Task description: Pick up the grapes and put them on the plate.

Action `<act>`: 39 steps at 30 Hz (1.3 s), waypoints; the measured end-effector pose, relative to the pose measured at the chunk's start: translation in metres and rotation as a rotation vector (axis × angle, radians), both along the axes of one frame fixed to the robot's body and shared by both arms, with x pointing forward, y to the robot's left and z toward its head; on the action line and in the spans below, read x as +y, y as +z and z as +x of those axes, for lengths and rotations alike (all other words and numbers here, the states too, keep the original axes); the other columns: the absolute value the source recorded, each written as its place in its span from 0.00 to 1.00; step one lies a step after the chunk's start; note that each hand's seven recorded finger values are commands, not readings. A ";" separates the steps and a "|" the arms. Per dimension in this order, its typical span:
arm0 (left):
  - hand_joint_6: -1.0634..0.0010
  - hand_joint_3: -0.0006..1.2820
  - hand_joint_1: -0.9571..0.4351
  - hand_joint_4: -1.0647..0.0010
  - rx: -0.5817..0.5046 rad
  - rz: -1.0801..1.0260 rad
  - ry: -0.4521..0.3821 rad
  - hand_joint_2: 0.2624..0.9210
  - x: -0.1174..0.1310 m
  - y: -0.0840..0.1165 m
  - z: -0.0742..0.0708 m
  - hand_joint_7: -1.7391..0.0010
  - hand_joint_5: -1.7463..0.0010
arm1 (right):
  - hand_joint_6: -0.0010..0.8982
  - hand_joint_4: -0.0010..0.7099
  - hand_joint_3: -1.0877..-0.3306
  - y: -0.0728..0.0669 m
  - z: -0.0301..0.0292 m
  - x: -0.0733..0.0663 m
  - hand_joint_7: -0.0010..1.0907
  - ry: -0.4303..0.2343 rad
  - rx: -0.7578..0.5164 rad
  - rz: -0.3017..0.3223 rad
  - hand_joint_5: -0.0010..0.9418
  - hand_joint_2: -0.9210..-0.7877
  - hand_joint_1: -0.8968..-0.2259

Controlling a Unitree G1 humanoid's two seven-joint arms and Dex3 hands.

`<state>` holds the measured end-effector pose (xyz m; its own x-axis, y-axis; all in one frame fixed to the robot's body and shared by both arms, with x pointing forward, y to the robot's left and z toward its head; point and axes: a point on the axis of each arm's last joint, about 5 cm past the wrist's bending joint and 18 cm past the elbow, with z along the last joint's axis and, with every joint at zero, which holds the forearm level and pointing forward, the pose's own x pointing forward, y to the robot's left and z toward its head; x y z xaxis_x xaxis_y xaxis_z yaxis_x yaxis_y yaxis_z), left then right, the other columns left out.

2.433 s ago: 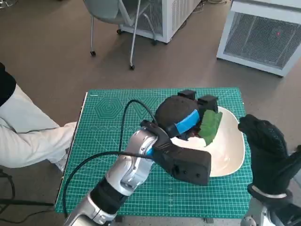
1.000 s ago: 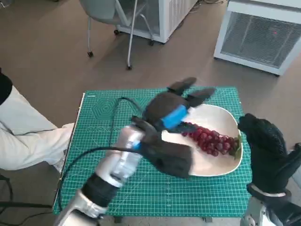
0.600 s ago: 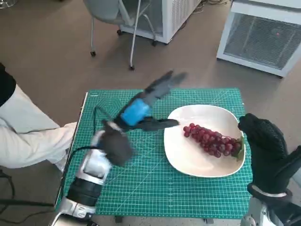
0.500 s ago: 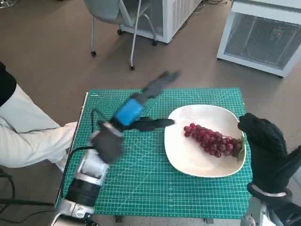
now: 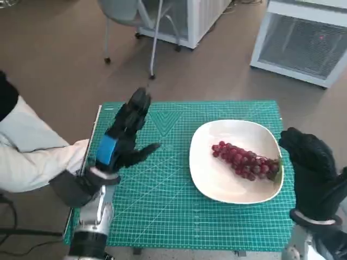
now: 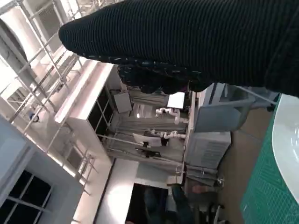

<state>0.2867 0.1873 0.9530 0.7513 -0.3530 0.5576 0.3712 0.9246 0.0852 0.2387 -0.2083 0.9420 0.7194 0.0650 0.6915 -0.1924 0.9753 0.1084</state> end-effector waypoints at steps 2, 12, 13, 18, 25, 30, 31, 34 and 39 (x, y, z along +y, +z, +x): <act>0.80 0.12 0.44 0.93 -0.004 -0.012 -0.011 1.00 -0.001 -0.001 -0.001 0.98 0.98 | 0.28 0.64 0.67 0.001 0.0007 0.000 0.78 0.003 0.000 -0.001 0.48 0.00 0.72; 0.80 0.13 0.44 0.92 0.000 -0.037 -0.042 1.00 -0.004 0.000 -0.003 0.97 0.99 | 0.28 0.65 0.67 0.003 0.0020 -0.001 0.78 0.013 0.004 -0.012 0.48 0.00 0.73; 0.79 0.13 0.44 0.92 0.005 -0.039 -0.042 1.00 -0.004 -0.001 -0.004 0.97 0.99 | 0.28 0.65 0.67 0.003 0.0022 -0.002 0.77 0.015 0.004 -0.012 0.48 0.00 0.73; 0.79 0.13 0.44 0.92 0.030 -0.053 -0.046 1.00 -0.004 -0.004 -0.005 0.97 0.99 | 0.28 0.65 0.67 0.003 0.0027 -0.002 0.77 0.022 0.006 -0.012 0.48 0.00 0.73; 0.78 0.12 0.45 0.91 0.044 -0.058 -0.041 1.00 -0.003 -0.009 -0.011 0.97 0.99 | 0.28 0.65 0.67 0.004 0.0026 -0.003 0.78 0.028 0.003 -0.017 0.48 0.00 0.73; 0.78 0.12 0.45 0.90 0.046 -0.056 -0.031 1.00 -0.002 -0.012 -0.016 0.97 0.99 | 0.28 0.65 0.67 0.004 0.0025 -0.003 0.78 0.033 -0.001 -0.017 0.48 0.00 0.73; 0.78 0.12 0.45 0.90 0.047 -0.056 -0.030 1.00 -0.002 -0.012 -0.016 0.97 0.99 | 0.28 0.65 0.67 0.004 0.0025 -0.004 0.78 0.034 -0.001 -0.017 0.48 0.00 0.73; 0.79 0.12 0.45 0.90 0.050 -0.056 -0.030 1.00 -0.001 -0.013 -0.017 0.97 0.99 | 0.28 0.65 0.67 0.004 0.0025 -0.004 0.78 0.037 -0.003 -0.017 0.48 0.00 0.73; 0.79 0.12 0.46 0.90 0.052 -0.061 -0.033 1.00 0.000 -0.014 -0.018 0.97 0.99 | 0.28 0.65 0.67 0.003 0.0026 -0.004 0.78 0.044 -0.002 -0.020 0.48 0.00 0.72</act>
<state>0.2684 0.1872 0.9386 0.7682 -0.3448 0.5394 0.4040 0.9147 0.0092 0.2413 -0.2123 0.9452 0.7140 0.1103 0.6915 -0.2350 0.9680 0.0882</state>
